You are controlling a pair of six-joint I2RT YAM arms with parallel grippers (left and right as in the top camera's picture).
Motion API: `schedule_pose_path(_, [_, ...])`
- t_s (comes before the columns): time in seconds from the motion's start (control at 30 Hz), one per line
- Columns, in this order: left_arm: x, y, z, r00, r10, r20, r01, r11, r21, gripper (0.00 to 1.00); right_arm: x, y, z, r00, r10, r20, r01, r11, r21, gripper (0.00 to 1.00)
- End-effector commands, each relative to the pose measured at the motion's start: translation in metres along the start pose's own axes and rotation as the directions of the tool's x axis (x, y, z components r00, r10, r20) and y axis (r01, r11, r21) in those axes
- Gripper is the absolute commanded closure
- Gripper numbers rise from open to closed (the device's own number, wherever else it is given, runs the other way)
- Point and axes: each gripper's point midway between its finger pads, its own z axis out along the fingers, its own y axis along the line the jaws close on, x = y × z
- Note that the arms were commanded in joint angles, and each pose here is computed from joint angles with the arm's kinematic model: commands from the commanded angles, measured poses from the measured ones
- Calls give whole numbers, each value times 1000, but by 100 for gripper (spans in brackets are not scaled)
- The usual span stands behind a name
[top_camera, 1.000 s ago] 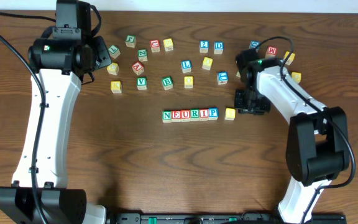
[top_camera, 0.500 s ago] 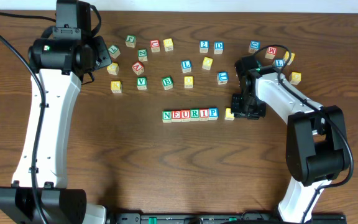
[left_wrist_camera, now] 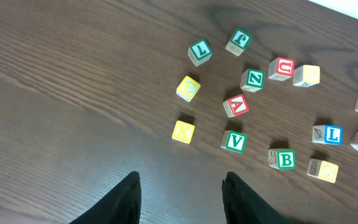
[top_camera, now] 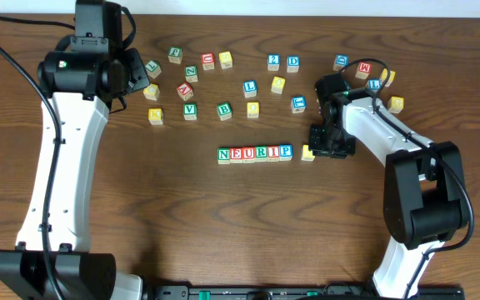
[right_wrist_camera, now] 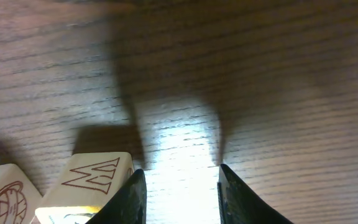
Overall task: Spell out NEURIPS
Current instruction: 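Release the S block and push it left against the P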
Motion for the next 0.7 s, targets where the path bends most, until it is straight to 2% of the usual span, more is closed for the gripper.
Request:
schedule_pose_path(0.0, [3, 5, 7, 1000, 16, -15, -16, 1000, -22, 58, 2, 8, -4, 999, -37, 11, 37, 999, -19, 68])
schedule_pose_path(0.67, [3, 5, 7, 1000, 16, -15, -16, 1000, -22, 58, -5, 22, -5, 996, -71, 55, 73, 997, -35, 68])
